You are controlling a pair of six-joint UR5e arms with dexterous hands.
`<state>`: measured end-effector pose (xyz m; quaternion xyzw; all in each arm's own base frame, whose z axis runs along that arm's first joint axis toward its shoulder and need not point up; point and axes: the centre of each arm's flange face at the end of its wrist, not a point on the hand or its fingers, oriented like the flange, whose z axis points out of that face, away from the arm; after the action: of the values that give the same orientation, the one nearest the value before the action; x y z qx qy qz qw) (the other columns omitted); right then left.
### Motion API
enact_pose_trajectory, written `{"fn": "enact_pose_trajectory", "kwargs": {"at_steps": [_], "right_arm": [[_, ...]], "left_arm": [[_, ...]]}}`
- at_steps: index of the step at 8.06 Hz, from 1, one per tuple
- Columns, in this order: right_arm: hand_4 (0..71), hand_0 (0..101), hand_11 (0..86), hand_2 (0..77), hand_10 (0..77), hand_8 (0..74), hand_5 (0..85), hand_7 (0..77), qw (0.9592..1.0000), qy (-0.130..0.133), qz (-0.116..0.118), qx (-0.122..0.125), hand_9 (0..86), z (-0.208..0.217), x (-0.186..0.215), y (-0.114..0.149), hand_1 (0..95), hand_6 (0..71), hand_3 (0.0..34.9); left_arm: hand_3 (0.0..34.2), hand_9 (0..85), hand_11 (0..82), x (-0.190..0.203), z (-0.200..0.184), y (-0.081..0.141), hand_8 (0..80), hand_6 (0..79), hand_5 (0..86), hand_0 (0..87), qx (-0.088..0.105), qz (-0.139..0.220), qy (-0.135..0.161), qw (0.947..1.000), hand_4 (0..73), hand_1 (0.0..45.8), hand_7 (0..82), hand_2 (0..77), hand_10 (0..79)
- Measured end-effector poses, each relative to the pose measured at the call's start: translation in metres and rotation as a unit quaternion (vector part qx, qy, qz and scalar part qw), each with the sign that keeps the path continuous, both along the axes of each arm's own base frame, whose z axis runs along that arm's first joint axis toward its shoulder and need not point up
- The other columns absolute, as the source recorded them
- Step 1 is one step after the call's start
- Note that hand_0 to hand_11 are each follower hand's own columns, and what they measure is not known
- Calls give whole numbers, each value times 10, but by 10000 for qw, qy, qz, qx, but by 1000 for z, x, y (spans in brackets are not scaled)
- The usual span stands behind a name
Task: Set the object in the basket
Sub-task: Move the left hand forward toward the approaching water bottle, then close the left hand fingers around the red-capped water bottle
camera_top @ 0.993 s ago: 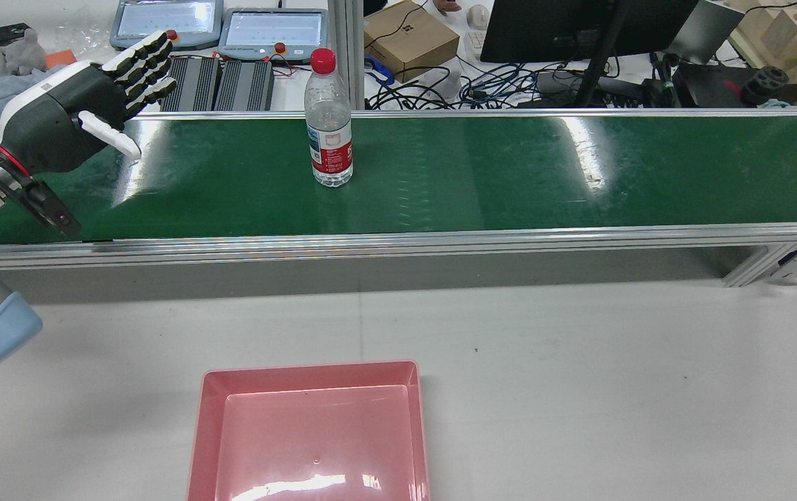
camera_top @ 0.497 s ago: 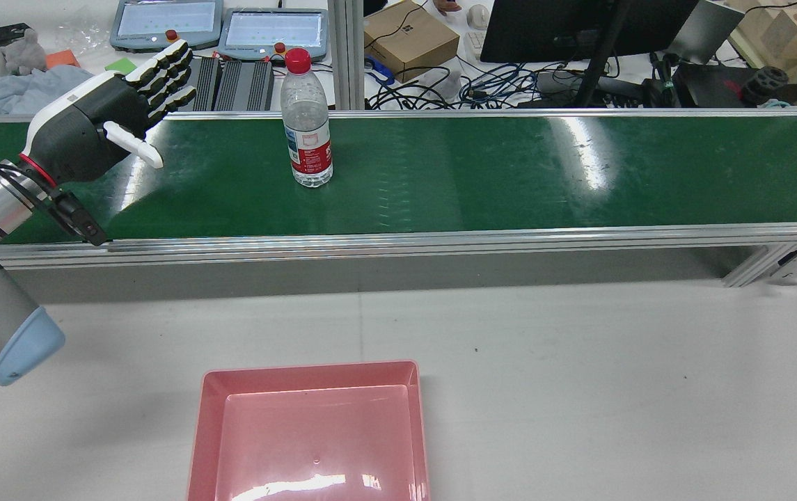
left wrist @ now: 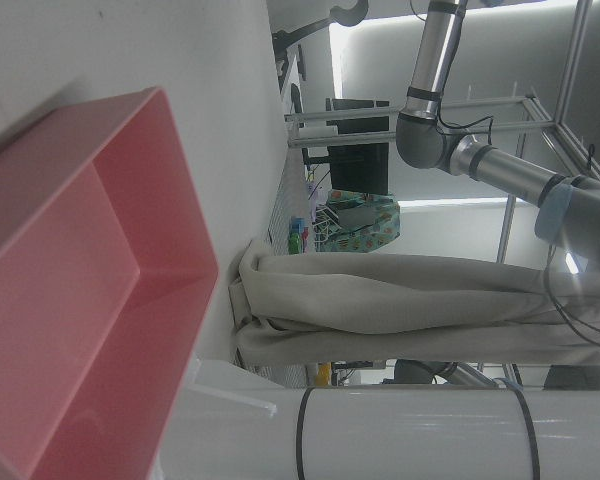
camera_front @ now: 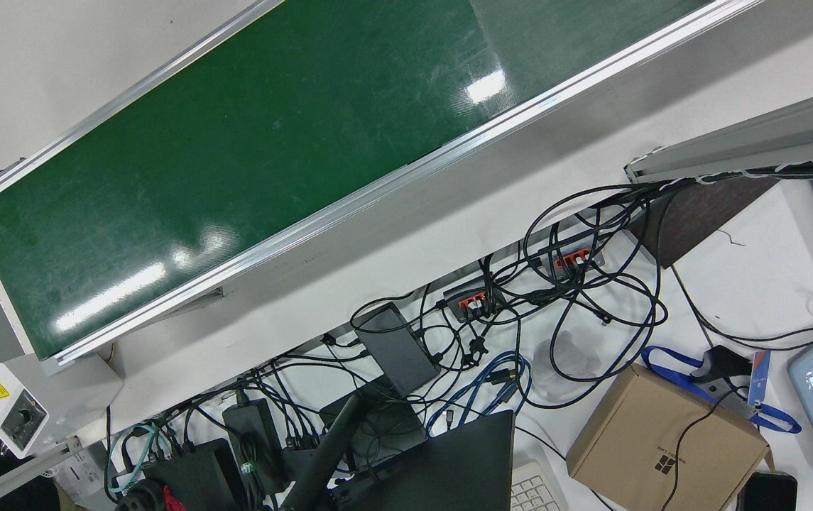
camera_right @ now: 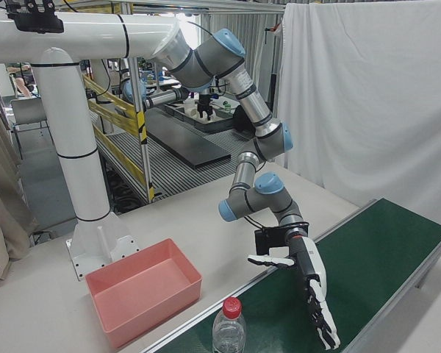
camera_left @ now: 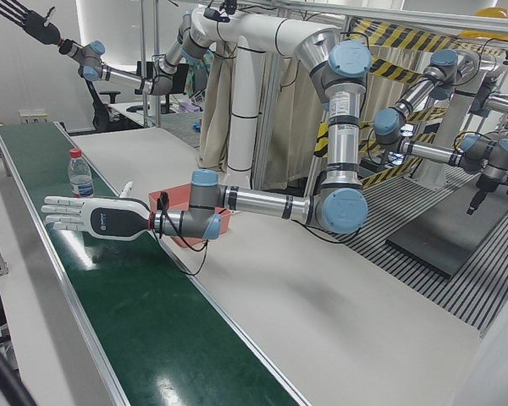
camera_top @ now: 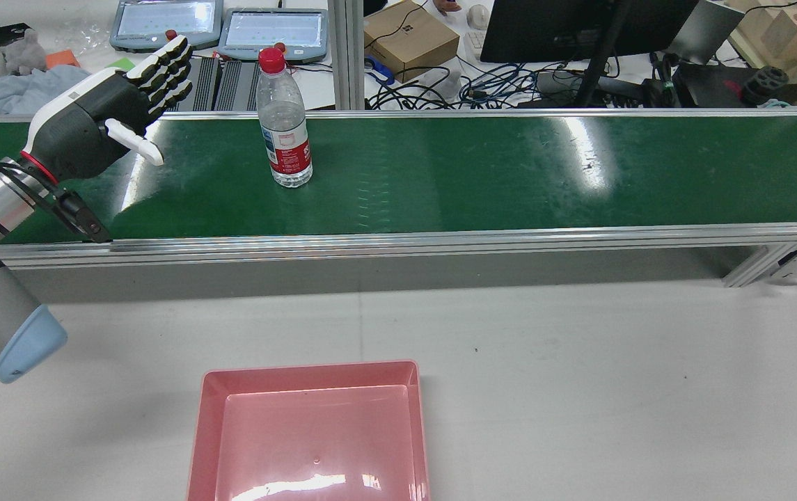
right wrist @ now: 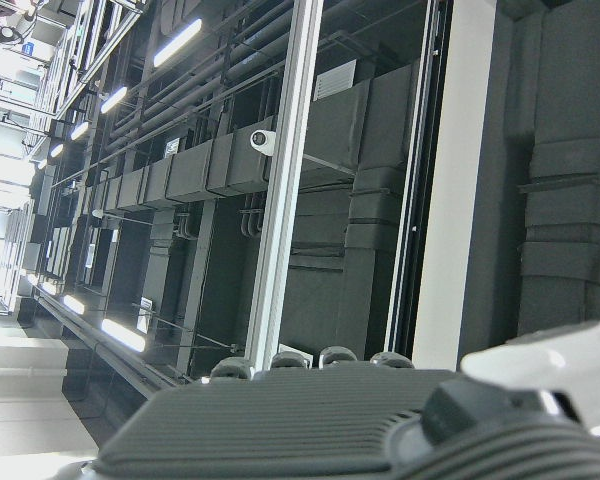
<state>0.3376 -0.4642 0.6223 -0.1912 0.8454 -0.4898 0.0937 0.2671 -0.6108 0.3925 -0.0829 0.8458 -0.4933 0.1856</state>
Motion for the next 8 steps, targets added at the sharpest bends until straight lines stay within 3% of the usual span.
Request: {"fn": "enact_pose_trajectory", "kwargs": {"at_steps": [4, 8], "right_arm": [[5, 2, 0, 11, 5, 0, 0, 5, 10000, -1, 2, 0, 0, 0, 0, 0, 0, 0, 1], [5, 2, 0, 11, 5, 0, 0, 5, 10000, 0, -1, 0, 0, 0, 0, 0, 0, 0, 1]], "left_arm": [[5, 5, 49, 4, 0, 2, 0, 0, 44, 596, 43, -12, -109, 9999, 11, 54, 5, 5, 16], [5, 5, 49, 11, -21, -2, 0, 0, 49, 590, 144, 109, 116, 9998, 5, 65, 5, 5, 16]]}}
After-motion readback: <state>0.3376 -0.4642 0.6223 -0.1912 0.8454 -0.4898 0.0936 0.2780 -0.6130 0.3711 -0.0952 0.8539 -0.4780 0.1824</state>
